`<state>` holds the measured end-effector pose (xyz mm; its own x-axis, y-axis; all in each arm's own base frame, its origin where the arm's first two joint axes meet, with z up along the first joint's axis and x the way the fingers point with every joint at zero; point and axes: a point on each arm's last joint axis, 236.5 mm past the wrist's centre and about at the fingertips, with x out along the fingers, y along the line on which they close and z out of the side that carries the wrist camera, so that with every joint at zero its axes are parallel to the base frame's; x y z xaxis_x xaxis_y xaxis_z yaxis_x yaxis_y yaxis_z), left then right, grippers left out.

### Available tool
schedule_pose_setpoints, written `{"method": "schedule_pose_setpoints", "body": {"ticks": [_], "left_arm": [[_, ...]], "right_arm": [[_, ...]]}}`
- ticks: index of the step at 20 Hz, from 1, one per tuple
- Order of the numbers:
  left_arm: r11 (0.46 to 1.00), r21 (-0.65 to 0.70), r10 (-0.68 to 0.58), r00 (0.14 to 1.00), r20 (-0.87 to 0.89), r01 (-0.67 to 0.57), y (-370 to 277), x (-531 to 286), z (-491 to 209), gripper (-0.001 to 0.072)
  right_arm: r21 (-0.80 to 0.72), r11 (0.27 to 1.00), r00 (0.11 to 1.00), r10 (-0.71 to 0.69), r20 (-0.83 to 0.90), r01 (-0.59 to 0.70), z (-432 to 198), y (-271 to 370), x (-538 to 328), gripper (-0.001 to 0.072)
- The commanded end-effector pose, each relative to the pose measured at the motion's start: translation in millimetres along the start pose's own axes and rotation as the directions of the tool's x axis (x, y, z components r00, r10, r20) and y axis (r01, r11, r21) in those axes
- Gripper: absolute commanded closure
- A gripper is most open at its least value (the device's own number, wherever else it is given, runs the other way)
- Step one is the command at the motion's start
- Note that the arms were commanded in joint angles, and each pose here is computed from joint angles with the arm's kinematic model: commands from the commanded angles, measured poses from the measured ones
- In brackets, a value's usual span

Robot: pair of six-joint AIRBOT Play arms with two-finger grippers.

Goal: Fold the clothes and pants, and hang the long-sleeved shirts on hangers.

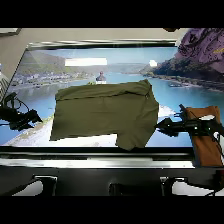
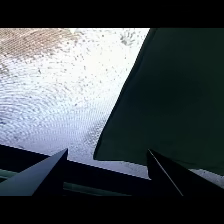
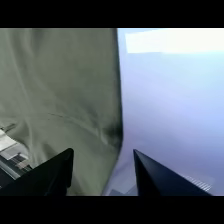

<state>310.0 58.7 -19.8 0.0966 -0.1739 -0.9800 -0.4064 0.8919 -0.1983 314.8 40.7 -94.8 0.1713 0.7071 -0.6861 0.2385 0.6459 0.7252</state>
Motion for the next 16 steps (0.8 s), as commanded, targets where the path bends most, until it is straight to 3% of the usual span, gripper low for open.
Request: {"method": "schedule_pose_setpoints", "body": {"ticks": [1,3,5,9,12,16], "left_arm": [[1.000,-0.001,0.000,1.000,0.000,0.000,0.3,0.1,-0.2,0.0130],[1.000,-0.001,0.000,1.000,0.004,0.000,0.3,0.1,0.6,0.0130],[1.000,-0.001,0.000,1.000,0.003,0.000,0.4,0.1,0.5,0.0130],[1.000,-0.002,-0.001,1.000,-0.003,0.001,0.1,0.1,-0.8,0.0130],[0.994,-0.111,-0.017,1.000,-0.025,0.014,-2.6,1.7,-6.6,0.0130],[0.992,-0.121,-0.038,0.999,-0.004,0.037,23.1,8.0,-18.8,0.0130]], "right_arm": [[-0.012,1.000,1.000,0.002,0.015,-0.002,4.8,-4.2,12.7,0.0271],[-0.024,1.000,0.999,-0.002,-0.032,0.001,-3.0,-2.2,28.4,0.0273],[-0.043,0.999,0.998,-0.012,-0.057,0.010,-7.6,2.2,39.2,0.0331],[-0.035,0.999,0.998,0.003,-0.057,-0.005,-7.6,8.2,41.5,0.0672],[-0.029,1.000,0.999,0.001,-0.047,-0.002,-6.1,10.7,38.8,0.0684],[-0.050,0.999,1.000,-0.003,-0.015,0.003,-2.3,20.8,28.6,0.0684]]}}
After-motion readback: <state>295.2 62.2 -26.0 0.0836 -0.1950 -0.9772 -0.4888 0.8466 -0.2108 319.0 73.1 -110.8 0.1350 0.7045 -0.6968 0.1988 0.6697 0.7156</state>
